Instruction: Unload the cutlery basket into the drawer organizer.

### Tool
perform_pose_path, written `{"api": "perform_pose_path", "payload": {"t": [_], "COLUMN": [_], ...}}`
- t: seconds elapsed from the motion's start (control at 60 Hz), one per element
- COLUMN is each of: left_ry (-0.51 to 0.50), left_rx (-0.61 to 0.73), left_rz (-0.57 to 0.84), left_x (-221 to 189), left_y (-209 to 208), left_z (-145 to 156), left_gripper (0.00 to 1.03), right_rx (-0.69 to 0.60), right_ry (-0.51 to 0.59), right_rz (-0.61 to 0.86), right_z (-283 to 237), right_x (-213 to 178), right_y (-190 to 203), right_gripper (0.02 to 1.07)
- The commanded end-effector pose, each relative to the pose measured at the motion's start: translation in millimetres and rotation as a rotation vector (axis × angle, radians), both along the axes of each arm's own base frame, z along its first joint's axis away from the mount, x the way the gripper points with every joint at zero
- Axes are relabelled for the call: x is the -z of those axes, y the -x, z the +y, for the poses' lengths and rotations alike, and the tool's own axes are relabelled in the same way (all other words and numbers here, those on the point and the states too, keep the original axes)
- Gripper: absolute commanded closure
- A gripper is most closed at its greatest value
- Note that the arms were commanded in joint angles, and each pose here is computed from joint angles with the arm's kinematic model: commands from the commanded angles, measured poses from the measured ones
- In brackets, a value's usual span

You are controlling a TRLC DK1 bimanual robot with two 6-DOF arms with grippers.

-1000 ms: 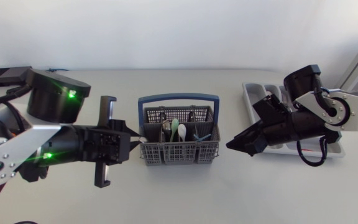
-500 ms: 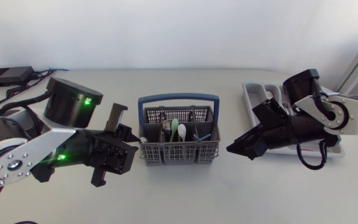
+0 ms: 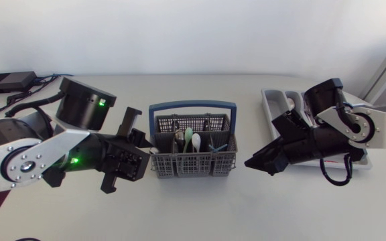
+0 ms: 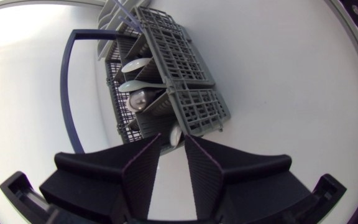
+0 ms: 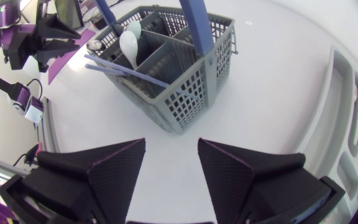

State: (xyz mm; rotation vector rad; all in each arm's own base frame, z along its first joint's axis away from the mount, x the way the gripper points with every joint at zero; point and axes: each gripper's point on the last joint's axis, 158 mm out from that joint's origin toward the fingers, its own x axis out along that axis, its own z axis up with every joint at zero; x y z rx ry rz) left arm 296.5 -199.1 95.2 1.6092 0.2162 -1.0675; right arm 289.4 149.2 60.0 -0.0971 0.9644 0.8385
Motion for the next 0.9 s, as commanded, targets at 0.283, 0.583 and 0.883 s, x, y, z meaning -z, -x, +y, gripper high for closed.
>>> {"api": "perform_pose_path", "payload": {"t": [0.283, 0.583, 0.883], "left_ry": [-0.038, -0.05, -0.063], "left_rx": [0.016, 0.023, 0.026], "left_rz": [-0.028, -0.028, -0.047], "left_x": [-1, 4, 3], "left_y": [-15, -17, -25], "left_z": [0, -2, -5], "left_gripper": [0.72, 0.72, 0.72], "right_rx": [-0.003, -0.003, -0.005], "right_ry": [0.008, 0.004, 0.005], "right_rz": [0.018, 0.018, 0.02], "right_z": [-8, -9, -10], "right_x": [14, 13, 15], "right_y": [5, 4, 5], "right_gripper": [0.44, 0.44, 0.44]}}
